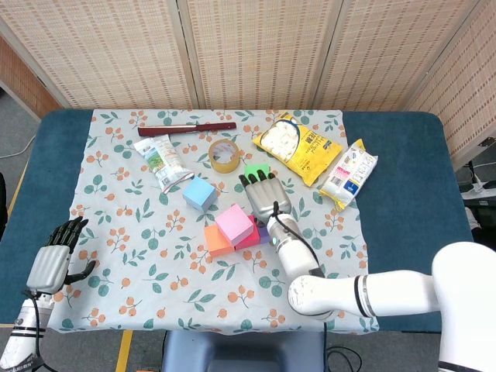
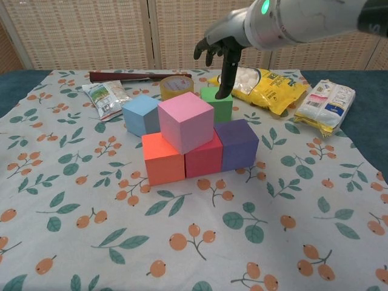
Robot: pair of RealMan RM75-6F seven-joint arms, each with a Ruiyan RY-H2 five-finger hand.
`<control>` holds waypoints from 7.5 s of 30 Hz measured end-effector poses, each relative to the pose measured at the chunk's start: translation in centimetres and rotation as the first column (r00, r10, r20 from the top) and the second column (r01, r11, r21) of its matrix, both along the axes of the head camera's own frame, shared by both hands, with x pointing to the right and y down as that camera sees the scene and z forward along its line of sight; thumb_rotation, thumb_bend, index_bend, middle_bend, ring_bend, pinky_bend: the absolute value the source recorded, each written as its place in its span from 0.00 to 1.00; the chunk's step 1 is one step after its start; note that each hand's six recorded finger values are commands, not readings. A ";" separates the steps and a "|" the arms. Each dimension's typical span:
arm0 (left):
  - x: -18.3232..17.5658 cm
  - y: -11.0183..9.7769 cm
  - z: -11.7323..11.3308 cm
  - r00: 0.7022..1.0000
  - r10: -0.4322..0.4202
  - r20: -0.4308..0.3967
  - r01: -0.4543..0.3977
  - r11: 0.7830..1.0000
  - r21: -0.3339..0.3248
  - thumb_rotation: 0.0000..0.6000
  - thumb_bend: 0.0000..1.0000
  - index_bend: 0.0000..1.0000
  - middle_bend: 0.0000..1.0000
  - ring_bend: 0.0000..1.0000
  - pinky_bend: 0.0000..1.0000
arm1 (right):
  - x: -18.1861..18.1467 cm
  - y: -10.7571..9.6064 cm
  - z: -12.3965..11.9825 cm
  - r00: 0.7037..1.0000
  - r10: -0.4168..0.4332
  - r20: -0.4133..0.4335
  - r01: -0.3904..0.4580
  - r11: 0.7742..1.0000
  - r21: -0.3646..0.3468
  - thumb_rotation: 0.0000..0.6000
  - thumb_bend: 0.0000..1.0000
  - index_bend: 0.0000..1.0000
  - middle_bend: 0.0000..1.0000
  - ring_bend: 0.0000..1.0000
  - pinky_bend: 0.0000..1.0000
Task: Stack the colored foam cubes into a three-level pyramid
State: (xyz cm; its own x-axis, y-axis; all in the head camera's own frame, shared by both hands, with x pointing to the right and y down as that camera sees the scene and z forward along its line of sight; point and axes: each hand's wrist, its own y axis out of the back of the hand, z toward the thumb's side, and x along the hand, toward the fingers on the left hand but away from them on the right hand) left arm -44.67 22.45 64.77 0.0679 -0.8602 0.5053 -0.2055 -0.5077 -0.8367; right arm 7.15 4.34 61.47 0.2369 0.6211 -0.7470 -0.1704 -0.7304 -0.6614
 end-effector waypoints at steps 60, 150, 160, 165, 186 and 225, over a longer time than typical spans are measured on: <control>0.2 0.0 0.1 1.000 0.012 0.009 -0.012 1.000 -0.002 1.00 0.33 0.00 0.01 0.02 0.10 | 0.8 1.2 6.3 0.993 0.047 0.104 -0.048 0.999 0.003 1.00 0.09 0.00 0.05 0.00 0.10; -0.4 -0.3 0.9 0.997 0.000 0.083 0.000 1.000 -0.009 1.00 0.33 0.00 0.01 0.02 0.10 | 1.4 -5.6 12.2 0.984 0.176 -0.034 -0.174 0.983 0.066 1.00 0.06 0.00 0.03 0.00 0.07; -0.7 -0.5 1.0 0.995 -0.009 0.098 0.010 1.000 -0.002 1.00 0.33 0.00 0.01 0.02 0.10 | 0.6 -5.9 14.6 0.979 0.202 -0.036 -0.199 0.977 0.076 1.00 0.06 0.31 0.18 0.00 0.09; -0.8 -0.5 0.9 0.995 -0.011 0.101 0.011 1.000 -0.001 1.00 0.33 0.00 0.01 0.02 0.10 | 0.5 -5.9 15.2 0.976 0.214 -0.034 -0.210 0.974 0.080 1.00 0.06 0.46 0.31 0.04 0.11; 0.0 -0.2 0.4 0.996 0.020 0.087 -0.021 1.000 0.006 1.00 0.33 0.00 0.01 0.02 0.10 | 0.1 -7.4 10.2 0.979 0.188 0.084 -0.198 0.972 0.130 1.00 0.10 0.65 0.44 0.20 0.19; 1.1 0.6 0.2 0.995 0.055 0.085 -0.055 0.998 0.006 1.00 0.33 0.00 0.01 0.02 0.10 | 6.2 1.7 3.4 0.977 -0.039 0.209 0.053 0.996 -0.065 1.00 0.10 0.63 0.44 0.20 0.19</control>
State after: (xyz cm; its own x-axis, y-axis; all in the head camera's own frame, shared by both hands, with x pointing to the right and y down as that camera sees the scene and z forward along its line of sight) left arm -43.60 23.05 64.98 0.0725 -0.8606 0.5041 -0.1056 -0.5093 -0.8541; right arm 13.38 6.01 64.91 0.4186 0.5543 -0.7194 -0.0691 -0.7704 -0.6339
